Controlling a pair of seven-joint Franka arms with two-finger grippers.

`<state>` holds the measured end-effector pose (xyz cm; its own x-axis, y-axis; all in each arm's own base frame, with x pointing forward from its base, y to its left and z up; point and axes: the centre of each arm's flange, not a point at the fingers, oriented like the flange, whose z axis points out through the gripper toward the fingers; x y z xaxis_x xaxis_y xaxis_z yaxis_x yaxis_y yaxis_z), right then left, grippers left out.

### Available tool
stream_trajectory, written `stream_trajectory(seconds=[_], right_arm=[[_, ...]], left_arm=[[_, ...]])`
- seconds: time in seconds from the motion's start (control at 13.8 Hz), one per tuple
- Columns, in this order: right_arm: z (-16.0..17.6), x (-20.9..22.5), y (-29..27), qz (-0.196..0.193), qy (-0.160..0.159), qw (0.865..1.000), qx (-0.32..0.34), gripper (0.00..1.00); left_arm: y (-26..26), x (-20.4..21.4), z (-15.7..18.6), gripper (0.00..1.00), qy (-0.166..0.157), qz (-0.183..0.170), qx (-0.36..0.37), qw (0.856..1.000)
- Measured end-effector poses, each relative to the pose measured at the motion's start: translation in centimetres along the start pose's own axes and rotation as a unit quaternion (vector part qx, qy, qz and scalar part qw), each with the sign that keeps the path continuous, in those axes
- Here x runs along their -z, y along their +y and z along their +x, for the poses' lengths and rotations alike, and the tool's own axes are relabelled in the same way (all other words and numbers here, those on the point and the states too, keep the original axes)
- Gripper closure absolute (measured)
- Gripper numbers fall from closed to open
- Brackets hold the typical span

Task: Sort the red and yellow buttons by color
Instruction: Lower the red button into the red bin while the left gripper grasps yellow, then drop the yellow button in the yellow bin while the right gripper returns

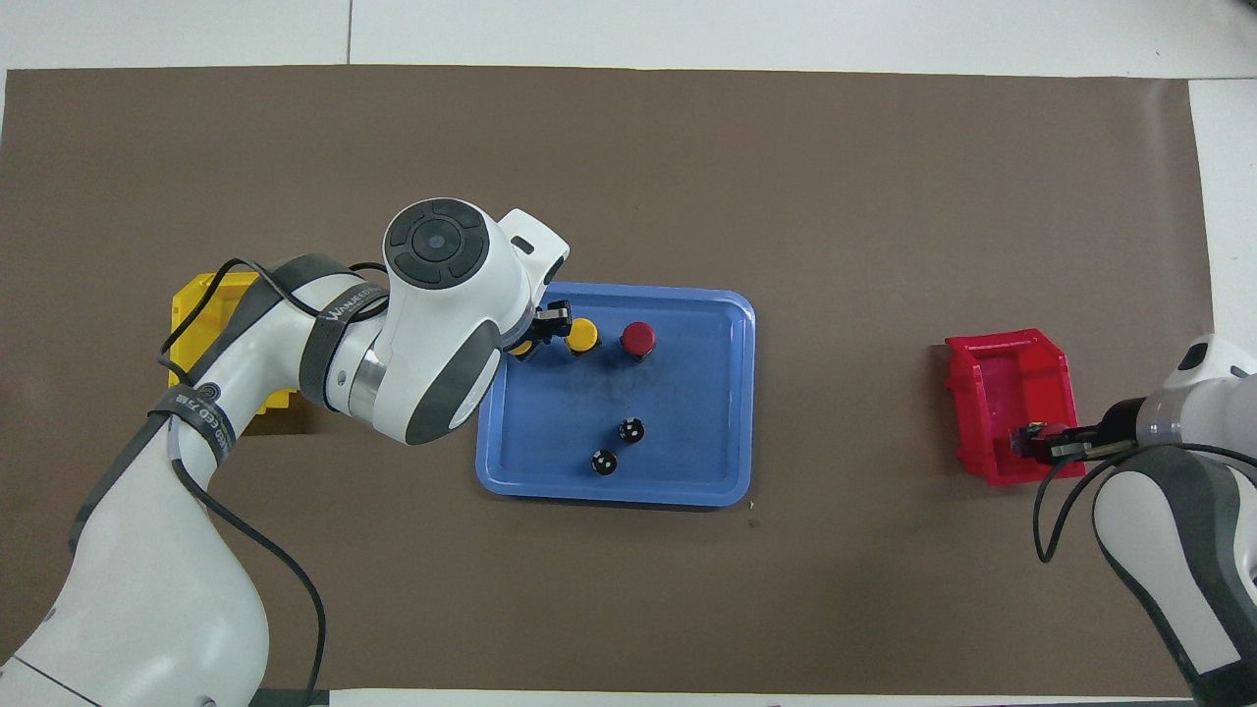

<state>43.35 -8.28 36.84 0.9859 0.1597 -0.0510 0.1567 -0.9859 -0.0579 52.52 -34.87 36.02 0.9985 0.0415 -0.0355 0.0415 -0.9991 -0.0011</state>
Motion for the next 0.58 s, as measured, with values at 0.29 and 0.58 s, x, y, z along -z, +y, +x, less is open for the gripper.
stream_trajectory(seconds=[0.29, 0.58], right_arm=[[0.4, -0.5, -0.1, -0.003, 0.007, 1.000, 0.003, 0.58], [0.6, -1.2, -0.6, -0.006, 0.011, 1.000, 0.009, 0.58]], left_arm=[[-0.1, -0.4, -0.2, 0.59, -0.005, 0.000, 0.006, 1.000], [0.0, 3.3, 0.2, 0.59, -0.022, -0.015, 0.025, 0.999]])
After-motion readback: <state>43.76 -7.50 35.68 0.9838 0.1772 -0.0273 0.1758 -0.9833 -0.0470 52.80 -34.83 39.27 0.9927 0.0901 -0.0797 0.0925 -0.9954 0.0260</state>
